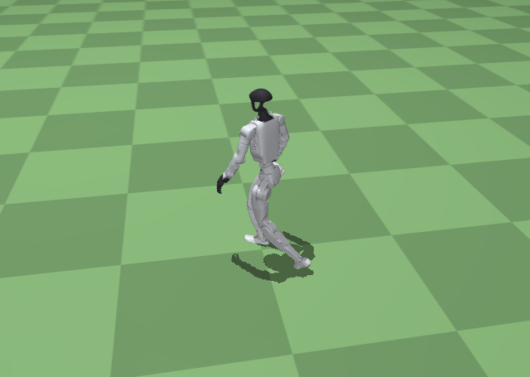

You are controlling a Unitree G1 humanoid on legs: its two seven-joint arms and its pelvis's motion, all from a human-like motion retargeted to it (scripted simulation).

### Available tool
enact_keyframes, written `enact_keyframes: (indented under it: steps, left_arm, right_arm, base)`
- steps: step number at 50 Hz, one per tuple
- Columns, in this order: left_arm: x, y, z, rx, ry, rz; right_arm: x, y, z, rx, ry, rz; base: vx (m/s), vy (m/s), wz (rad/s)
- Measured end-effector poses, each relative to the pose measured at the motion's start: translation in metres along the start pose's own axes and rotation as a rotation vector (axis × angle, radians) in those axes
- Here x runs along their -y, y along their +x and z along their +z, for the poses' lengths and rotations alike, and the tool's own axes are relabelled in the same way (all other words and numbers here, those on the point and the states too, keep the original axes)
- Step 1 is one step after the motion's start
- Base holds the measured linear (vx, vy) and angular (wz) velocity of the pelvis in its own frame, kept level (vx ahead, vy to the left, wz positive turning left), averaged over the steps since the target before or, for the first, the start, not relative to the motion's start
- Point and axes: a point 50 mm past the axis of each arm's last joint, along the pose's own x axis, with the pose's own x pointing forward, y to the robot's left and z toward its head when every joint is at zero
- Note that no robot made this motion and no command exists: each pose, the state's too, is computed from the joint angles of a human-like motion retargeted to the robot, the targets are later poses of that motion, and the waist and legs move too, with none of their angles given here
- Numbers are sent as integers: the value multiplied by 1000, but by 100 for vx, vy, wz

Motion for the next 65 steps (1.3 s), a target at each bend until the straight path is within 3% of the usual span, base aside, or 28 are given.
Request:
enact_keyframes:
  steps: [14, 28, 46, 65]
  left_arm:
    - [44, -4, 43, 196, 11, -119]
    - [66, -23, -23, -31, -16, -82]
    - [40, -41, -74, -202, -38, 170]
    - [35, -53, -88, -220, -158, 156]
  right_arm:
    - [22, 8, 55, 232, -54, -43]
    - [28, 5, 26, 118, -53, -130]
    - [2, -14, -35, -127, 118, -233]
    - [38, -12, 20, 195, 20, -242]
  base:
    - [-8, 2, 18]
    - [-17, 3, 20]
    - [-26, 3, 0]
    - [-20, -3, -21]
